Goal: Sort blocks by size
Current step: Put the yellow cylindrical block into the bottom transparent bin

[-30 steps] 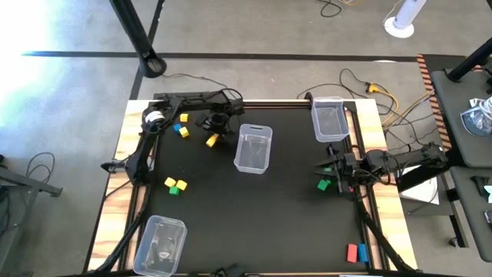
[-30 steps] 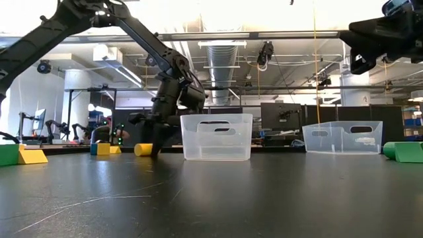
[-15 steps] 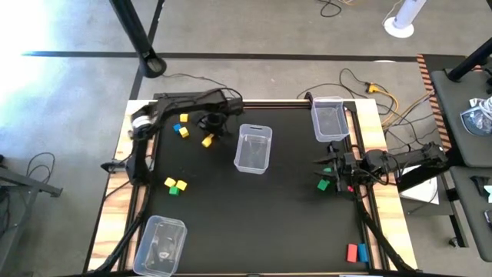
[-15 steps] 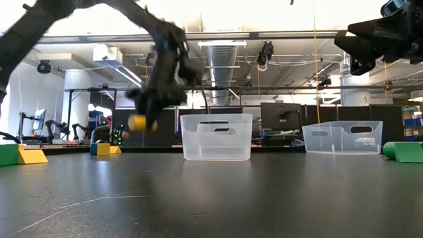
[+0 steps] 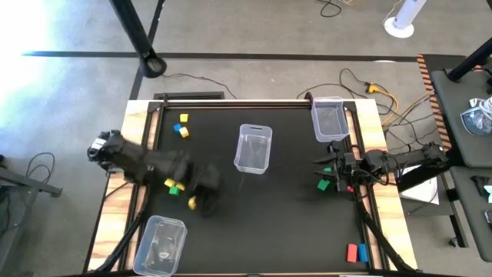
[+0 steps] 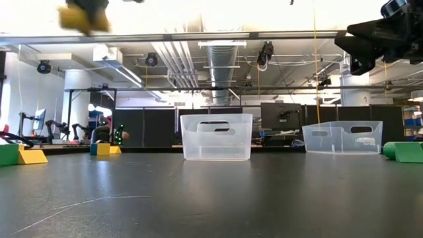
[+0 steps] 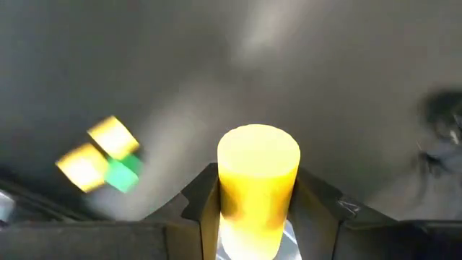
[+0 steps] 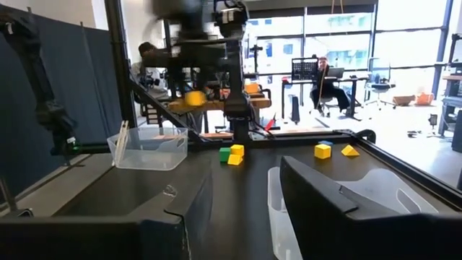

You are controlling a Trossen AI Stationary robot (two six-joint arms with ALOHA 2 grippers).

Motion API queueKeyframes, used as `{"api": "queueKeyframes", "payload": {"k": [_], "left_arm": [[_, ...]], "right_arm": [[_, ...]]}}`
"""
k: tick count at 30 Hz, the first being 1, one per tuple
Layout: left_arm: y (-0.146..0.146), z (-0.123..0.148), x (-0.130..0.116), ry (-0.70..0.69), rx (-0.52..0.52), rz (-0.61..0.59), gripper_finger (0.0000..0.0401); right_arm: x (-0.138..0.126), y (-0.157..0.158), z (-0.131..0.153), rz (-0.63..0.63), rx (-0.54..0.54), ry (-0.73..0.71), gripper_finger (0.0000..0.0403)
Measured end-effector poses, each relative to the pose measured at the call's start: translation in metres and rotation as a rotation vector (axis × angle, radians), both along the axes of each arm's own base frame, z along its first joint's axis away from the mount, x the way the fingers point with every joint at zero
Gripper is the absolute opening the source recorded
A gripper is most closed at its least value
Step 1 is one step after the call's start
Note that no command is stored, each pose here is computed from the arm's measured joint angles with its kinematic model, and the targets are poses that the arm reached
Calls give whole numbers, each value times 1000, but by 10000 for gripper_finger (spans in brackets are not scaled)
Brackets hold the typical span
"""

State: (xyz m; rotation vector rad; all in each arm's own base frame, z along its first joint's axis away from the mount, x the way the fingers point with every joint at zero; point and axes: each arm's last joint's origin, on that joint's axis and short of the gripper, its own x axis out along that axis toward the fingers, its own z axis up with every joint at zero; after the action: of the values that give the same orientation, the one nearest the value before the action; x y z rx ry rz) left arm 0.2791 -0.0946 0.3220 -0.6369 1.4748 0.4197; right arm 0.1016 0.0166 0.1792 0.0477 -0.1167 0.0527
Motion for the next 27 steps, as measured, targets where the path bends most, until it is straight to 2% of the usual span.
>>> {"api": "queueKeyframes", "payload": {"k": [6, 12, 17, 22, 27], "left_arm": [[-92, -3, -33, 12, -125, 71, 111], [-139, -21, -58, 83, -89, 198, 111], [-144, -36, -66, 144, -48, 249, 111], [-136, -64, -73, 322, -99, 275, 111], [-128, -94, -76, 270, -194, 263, 111]], "right_arm": [[0, 0, 0, -7, 1, 2, 146], [0, 0, 0, -7, 2, 2, 151], [0, 0, 0, -4, 25, 3, 158], [0, 0, 0, -4, 26, 5, 162], [0, 0, 0, -5, 14, 4, 155]]}}
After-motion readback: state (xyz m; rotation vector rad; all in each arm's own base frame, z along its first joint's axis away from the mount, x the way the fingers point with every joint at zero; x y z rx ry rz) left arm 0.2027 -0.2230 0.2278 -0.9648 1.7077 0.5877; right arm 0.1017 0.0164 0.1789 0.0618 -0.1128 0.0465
